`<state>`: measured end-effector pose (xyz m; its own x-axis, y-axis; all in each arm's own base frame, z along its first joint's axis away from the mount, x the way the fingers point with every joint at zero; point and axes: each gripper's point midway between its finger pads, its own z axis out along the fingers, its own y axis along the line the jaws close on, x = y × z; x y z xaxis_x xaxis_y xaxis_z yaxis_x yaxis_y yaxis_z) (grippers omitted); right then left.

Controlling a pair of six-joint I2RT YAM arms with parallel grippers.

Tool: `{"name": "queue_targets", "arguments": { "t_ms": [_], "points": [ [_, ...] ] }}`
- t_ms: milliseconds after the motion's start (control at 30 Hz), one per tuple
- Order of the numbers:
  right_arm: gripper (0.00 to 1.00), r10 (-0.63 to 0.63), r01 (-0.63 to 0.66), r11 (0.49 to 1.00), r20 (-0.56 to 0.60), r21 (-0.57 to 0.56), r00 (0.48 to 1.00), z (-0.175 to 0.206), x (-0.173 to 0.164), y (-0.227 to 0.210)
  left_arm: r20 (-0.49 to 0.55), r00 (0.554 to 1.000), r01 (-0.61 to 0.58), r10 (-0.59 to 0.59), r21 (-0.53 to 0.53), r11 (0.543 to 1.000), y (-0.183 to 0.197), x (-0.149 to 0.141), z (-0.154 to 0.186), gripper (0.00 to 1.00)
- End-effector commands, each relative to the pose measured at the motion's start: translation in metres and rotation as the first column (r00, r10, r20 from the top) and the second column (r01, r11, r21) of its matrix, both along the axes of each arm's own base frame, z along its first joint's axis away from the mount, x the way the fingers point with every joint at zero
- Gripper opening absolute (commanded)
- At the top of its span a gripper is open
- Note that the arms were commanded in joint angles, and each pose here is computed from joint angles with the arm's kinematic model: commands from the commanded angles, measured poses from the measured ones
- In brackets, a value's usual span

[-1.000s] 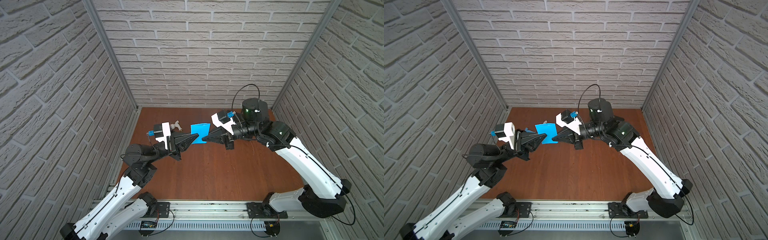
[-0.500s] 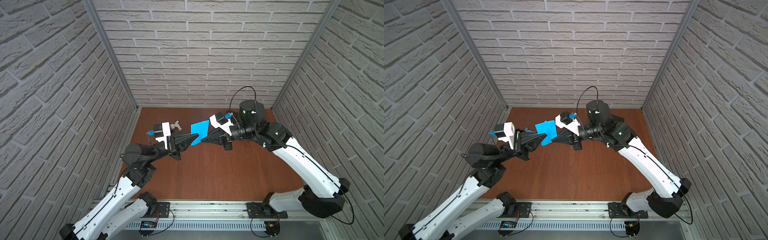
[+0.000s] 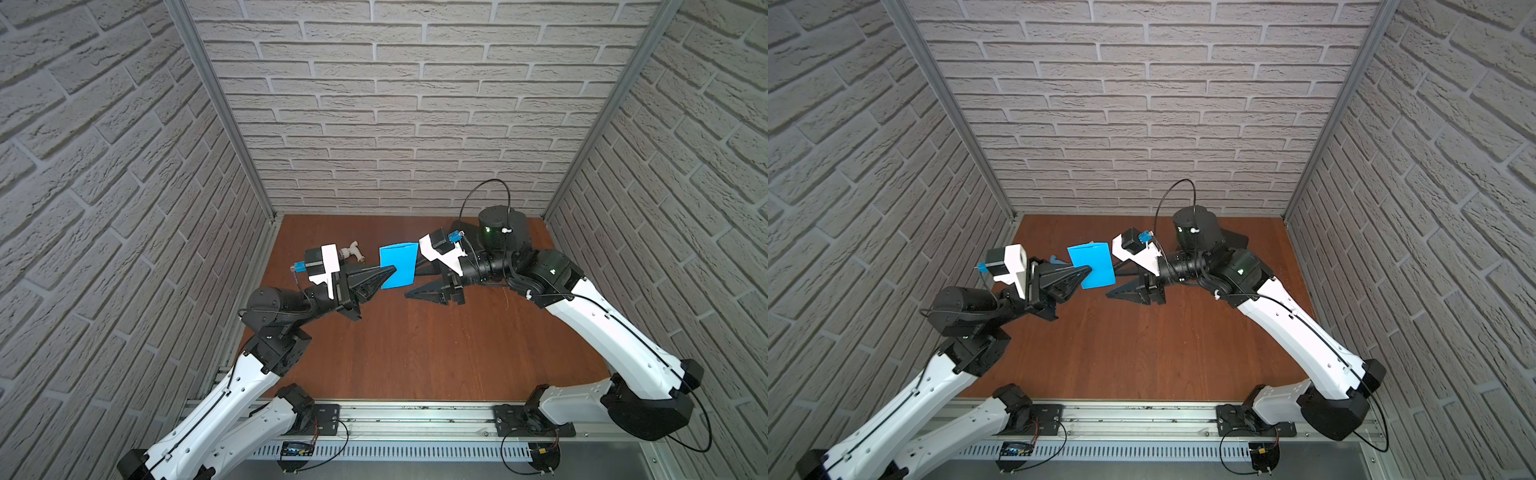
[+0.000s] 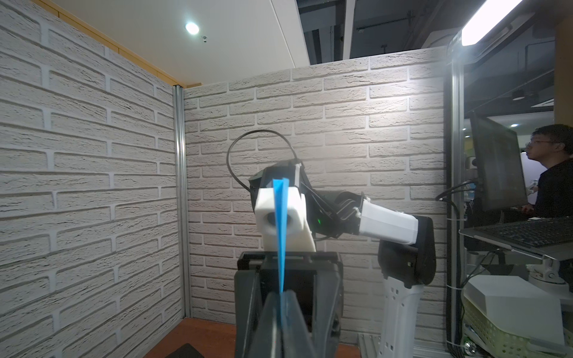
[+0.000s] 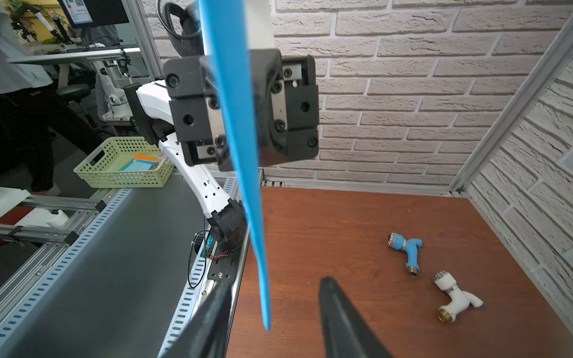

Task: Fold the square paper along the opposite sides
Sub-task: Smooth out the paper, then place the paper at the center of the board.

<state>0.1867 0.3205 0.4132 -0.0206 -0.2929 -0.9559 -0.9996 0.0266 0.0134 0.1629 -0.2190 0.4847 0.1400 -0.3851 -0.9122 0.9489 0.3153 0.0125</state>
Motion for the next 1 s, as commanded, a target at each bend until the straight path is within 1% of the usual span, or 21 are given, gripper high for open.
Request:
{"name": "queue_targets", "arguments": {
  "t_ms": [0,33,67,100,167,233,267,333,400,433,533,600,733,800,867,967],
  "points": [
    [0.91,-0.2,0.2,0.98,0.028,-0.001,0.979,-0.006,0.018,-0.019,-0.024,0.995,-0.099,0.099,-0.018,0.995,0.009,0.011,-0.005,0.0],
    [0.96,-0.292,0.293,0.956,0.029,-0.012,0.956,-0.016,0.027,-0.029,-0.074,0.986,-0.149,0.148,-0.007,0.989,0.012,0.023,-0.02,0.0],
    [0.99,-0.375,0.376,0.926,0.026,-0.024,0.927,-0.027,0.034,-0.04,-0.118,0.975,-0.191,0.19,0.007,0.982,0.013,0.034,-0.034,0.0],
    [1.0,-0.467,0.468,0.883,0.028,-0.039,0.884,-0.04,0.042,-0.053,-0.185,0.953,-0.24,0.242,0.033,0.97,0.015,0.049,-0.055,0.0],
    [1.0,-0.631,0.631,0.773,0.019,-0.072,0.775,-0.066,0.055,-0.084,-0.312,0.899,-0.297,0.307,0.079,0.951,0.018,0.07,-0.096,0.0],
    [1.0,-0.749,0.745,0.655,0.022,-0.125,0.662,-0.095,0.06,-0.114,-0.465,0.814,-0.329,0.347,0.124,0.936,0.021,0.088,-0.147,0.0],
    [1.0,-0.782,0.776,0.613,0.027,-0.15,0.623,-0.106,0.061,-0.125,-0.527,0.769,-0.338,0.361,0.143,0.93,0.022,0.094,-0.17,0.0],
    [1.0,-0.83,0.817,0.539,0.04,-0.204,0.557,-0.131,0.06,-0.144,-0.663,0.652,-0.344,0.368,0.173,0.923,0.024,0.103,-0.223,0.0],
    [1.0,-0.855,0.838,0.495,0.047,-0.232,0.517,-0.145,0.06,-0.155,-0.761,0.54,-0.35,0.359,0.185,0.918,0.026,0.107,-0.267,0.0],
    [1.0,-0.859,0.84,0.488,0.043,-0.238,0.511,-0.151,0.061,-0.157,-0.803,0.477,-0.351,0.357,0.199,0.915,0.028,0.107,-0.292,0.0],
    [1.0,-0.865,0.843,0.482,0.025,-0.239,0.501,-0.158,0.064,-0.159,-0.866,0.342,-0.318,0.364,0.258,0.912,0.026,0.102,-0.341,0.0],
    [1.0,-0.868,0.843,0.478,0.016,-0.246,0.496,-0.161,0.068,-0.16,-0.877,0.27,-0.3,0.398,0.316,0.9,0.025,0.1,-0.364,0.0],
    [1.0,-0.868,0.834,0.481,-0.008,-0.271,0.497,-0.172,0.076,-0.158,-0.866,0.136,-0.279,0.481,0.432,0.857,0.03,0.097,-0.405,0.0],
    [1.0,-0.868,0.831,0.481,-0.02,-0.28,0.496,-0.177,0.079,-0.158,-0.866,0.102,-0.264,0.489,0.451,0.853,0.029,0.097,-0.419,0.01],
    [1.0,-0.867,0.827,0.483,-0.029,-0.288,0.497,-0.181,0.081,-0.158,-0.876,0.088,-0.242,0.475,0.443,0.863,0.022,0.098,-0.428,0.02],
    [1.0,-0.869,0.824,0.483,-0.043,-0.297,0.493,-0.186,0.085,-0.159,-0.895,0.081,-0.194,0.438,0.417,0.888,0.005,0.101,-0.442,0.03]
  ]
}}
